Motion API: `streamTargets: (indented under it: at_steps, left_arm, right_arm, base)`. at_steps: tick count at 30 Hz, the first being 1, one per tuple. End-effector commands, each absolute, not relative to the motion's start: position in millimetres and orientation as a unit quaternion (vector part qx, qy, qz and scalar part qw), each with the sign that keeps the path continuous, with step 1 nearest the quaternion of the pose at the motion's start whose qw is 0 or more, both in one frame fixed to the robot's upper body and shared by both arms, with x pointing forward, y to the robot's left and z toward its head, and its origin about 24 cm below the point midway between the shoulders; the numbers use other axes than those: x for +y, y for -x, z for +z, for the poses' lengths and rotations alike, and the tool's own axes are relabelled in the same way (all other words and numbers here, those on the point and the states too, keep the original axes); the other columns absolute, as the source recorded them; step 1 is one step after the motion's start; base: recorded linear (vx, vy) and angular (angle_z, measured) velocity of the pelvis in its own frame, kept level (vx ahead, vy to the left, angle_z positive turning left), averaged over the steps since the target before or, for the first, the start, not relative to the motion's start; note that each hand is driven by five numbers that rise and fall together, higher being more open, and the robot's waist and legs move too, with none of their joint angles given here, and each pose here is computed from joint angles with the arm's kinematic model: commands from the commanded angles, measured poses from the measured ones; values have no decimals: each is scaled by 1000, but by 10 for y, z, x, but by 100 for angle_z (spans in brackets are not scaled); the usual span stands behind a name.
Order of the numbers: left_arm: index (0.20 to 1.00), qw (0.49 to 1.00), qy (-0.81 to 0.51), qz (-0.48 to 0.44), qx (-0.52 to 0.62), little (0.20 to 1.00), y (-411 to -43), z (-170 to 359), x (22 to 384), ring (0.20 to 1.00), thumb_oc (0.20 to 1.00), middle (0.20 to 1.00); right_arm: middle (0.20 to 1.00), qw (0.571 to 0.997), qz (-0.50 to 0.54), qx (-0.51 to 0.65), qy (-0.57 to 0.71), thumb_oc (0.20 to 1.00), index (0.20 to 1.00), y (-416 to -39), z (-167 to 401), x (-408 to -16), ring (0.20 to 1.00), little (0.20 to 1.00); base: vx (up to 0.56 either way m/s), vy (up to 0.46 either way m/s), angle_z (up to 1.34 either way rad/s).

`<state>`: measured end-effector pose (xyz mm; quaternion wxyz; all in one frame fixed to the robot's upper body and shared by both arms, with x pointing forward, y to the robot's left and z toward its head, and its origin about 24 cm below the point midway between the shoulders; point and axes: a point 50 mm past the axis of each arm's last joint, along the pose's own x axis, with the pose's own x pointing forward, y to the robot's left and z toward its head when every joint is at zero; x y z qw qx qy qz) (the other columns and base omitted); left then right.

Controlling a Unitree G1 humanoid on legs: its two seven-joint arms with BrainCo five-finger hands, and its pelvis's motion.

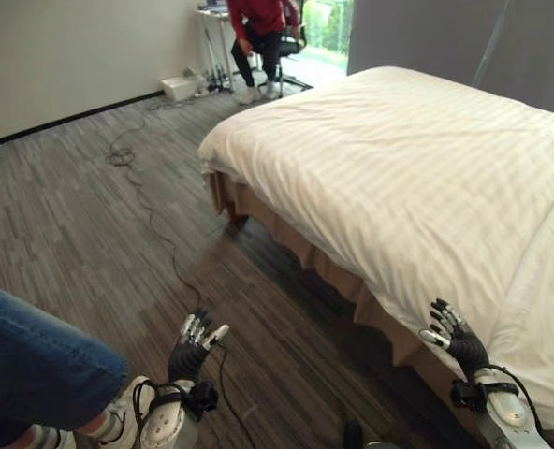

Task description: Making the bed.

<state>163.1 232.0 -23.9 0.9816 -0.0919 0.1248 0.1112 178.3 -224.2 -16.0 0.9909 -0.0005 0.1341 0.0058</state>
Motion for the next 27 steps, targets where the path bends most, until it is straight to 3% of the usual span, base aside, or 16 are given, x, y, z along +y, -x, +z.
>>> streamTargets:
  at_steps: [1, 27]
  left_arm:
    - [1000, 989, 58, 106, 85, 1000, -1710, -110, 2400, 1000, 1000, 1000]
    - [1000, 987, 74, 113, 92, 1000, -1641, -153, 2383, 1000, 1000, 1000]
  right_arm:
    - [1000, 997, 16, 73, 21, 1000, 1000, -2018, 48, -2221, 1000, 1000]
    - [1000, 995, 45, 76, 48, 1000, 1000, -1993, 42, -2159, 1000, 1000]
  base:
    - [-11, 6, -11]
    - [-2, 2, -2]
